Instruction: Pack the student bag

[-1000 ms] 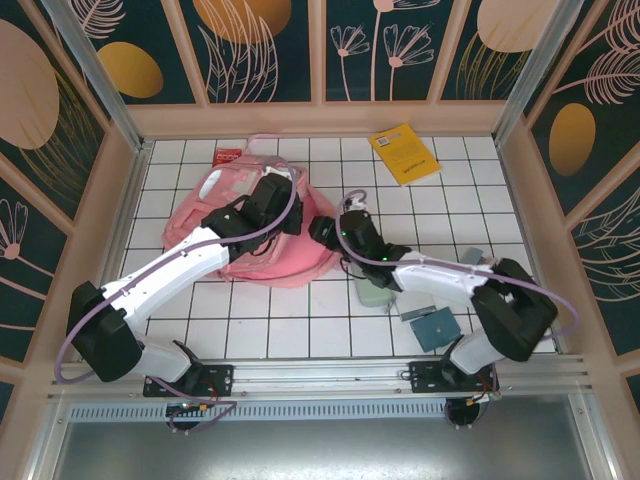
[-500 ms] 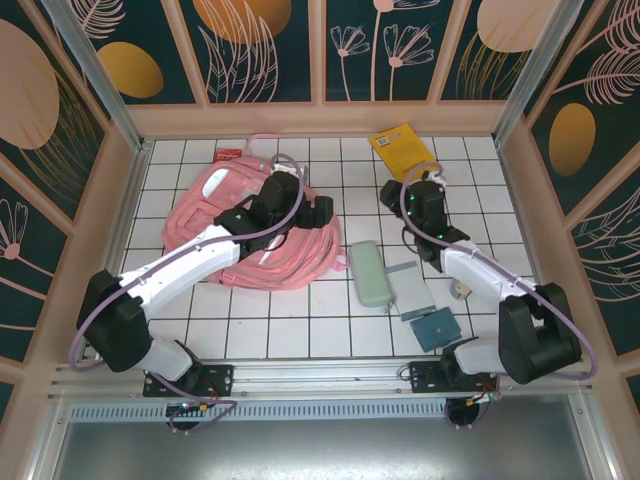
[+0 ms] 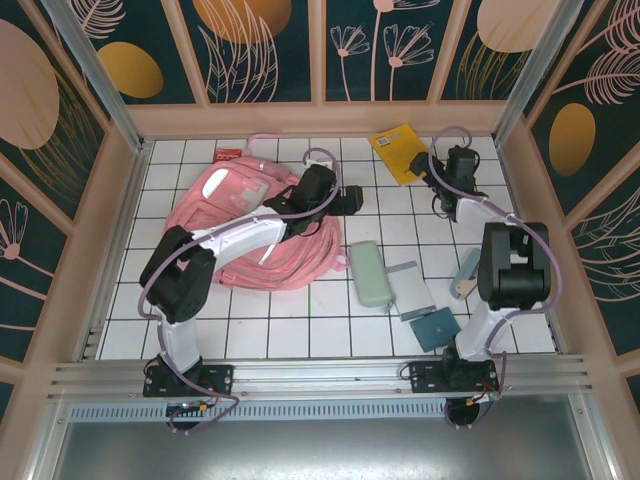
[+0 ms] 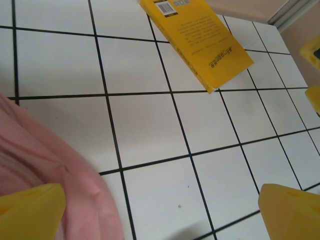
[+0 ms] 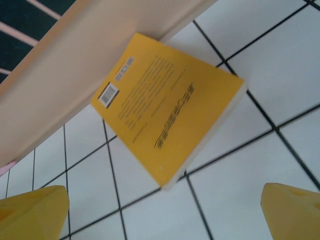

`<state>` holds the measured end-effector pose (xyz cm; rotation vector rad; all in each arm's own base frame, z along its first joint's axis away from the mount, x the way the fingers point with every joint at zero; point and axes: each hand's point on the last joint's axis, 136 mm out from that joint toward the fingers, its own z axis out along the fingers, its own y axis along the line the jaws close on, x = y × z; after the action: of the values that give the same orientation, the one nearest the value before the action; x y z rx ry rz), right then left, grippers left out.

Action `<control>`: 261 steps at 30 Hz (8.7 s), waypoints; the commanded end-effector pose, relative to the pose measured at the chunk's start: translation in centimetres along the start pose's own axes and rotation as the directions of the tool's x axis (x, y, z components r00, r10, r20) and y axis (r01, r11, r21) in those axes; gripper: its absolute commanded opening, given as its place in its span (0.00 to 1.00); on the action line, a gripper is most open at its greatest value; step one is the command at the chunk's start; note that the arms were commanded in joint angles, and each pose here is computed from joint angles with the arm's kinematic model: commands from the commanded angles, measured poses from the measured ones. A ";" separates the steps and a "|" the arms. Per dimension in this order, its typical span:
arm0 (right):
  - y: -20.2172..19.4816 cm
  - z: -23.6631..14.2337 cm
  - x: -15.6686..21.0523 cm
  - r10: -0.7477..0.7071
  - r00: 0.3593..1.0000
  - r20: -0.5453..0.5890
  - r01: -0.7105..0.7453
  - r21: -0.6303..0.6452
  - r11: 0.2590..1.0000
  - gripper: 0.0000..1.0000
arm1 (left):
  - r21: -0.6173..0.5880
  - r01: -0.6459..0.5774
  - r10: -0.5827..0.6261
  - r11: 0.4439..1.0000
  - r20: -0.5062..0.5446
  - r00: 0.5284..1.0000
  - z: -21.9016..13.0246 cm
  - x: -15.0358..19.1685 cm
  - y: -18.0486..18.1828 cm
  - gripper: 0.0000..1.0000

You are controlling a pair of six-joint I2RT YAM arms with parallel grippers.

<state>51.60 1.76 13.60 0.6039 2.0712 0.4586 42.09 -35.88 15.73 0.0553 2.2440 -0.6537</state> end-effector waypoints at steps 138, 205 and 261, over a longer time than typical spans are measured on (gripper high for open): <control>0.8 4.0 15.6 -0.202 0.891 -0.407 0.186 -0.081 0.979 0.21 | 0.243 0.109 -0.012 0.964 -0.367 0.930 13.8 7.8 -2.0 0.63; 1.4 3.1 14.8 -0.181 0.901 -0.394 0.159 -0.089 0.983 0.21 | 0.379 0.230 -0.112 0.896 -0.310 0.944 13.6 5.2 -2.9 0.48; 3.0 3.0 16.1 -0.180 0.887 -0.426 0.131 -0.141 0.981 0.11 | 0.527 0.068 0.025 0.847 -0.169 0.985 10.2 3.8 -6.0 0.56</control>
<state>49.31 8.83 3.52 0.3822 2.3964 0.4521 47.65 -42.46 6.70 0.1172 2.2433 -1.3161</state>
